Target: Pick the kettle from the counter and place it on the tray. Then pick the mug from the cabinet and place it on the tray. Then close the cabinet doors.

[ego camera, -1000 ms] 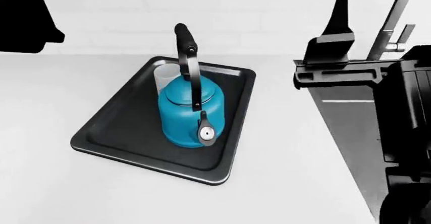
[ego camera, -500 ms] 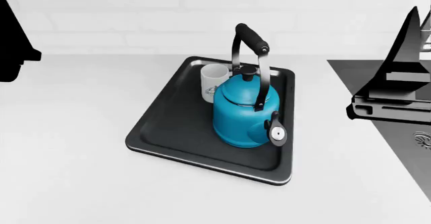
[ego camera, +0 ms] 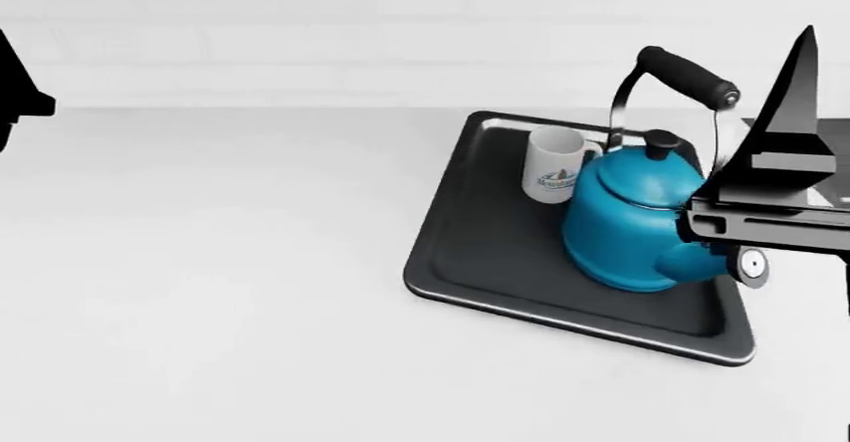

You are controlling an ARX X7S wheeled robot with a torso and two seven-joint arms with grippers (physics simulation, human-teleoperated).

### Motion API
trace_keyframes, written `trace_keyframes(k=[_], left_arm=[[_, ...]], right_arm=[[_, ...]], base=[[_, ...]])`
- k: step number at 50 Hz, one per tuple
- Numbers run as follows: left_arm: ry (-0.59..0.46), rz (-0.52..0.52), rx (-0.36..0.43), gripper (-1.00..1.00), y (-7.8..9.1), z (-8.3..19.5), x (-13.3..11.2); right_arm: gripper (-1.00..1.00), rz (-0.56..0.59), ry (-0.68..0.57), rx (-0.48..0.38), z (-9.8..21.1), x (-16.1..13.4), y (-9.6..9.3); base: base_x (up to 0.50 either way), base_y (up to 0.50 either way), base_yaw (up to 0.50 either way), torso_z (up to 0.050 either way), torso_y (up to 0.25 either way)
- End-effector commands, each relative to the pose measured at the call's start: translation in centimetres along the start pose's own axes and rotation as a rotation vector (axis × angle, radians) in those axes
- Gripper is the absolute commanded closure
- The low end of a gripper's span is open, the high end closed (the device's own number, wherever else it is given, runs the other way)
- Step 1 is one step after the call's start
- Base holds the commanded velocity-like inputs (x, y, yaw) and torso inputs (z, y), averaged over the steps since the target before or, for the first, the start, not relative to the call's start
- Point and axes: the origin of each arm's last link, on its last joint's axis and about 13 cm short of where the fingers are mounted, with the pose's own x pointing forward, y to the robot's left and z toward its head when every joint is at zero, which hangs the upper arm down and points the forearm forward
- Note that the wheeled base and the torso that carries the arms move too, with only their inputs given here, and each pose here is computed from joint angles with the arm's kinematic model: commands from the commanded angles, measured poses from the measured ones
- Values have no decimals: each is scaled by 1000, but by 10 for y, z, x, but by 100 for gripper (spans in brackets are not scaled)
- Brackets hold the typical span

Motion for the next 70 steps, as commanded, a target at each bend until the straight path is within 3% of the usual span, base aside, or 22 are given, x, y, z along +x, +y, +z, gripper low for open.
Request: trace_keyframes(k=[1,9,13,17,25,34,45,52,57,64,70], left_arm=[[-8,30,8,-100,3,2,3],[-15,113,11,-100,10,8,7],[-5,282,155,-100,19,16,19],[-65,449,242,-100,30,35,40],[-263,480,385,-100,38,94,88],[-340,281,243,-100,26,153,139],[-324,115,166,-100,-10,193,183],[-304,-20,96,-100,-37,205,194],[-292,-157,-45,-100,-55,219,197],[-251,-284,-165,-100,-73,220,196],[-205,-364,-138,-100,-91,215,202]], right_arm=[[-100,0,2,-2,0,1,1],[-100,0,25,5,3,1,1],[-100,-10,42,3,3,1,0],[-100,-20,57,-7,2,1,-1],[-100,-19,71,-18,-1,-1,-2],[-100,-20,78,-23,-2,-4,-5],[-100,-17,48,-40,0,-4,-10],[-100,-14,40,-46,0,-4,-10],[-100,-4,28,-40,1,-3,-9],[-100,1,30,-31,-2,-6,-10],[-100,16,25,-27,-3,-7,-9]], base=[[-1,500,0,0,0],[0,312,0,0,0],[0,0,0,0,0],[0,0,0,0,0],[0,0,0,0,0],[0,0,0,0,0],[0,0,0,0,0],[0,0,0,1,0],[0,0,0,2,0],[0,0,0,0,3],[0,0,0,2,4]])
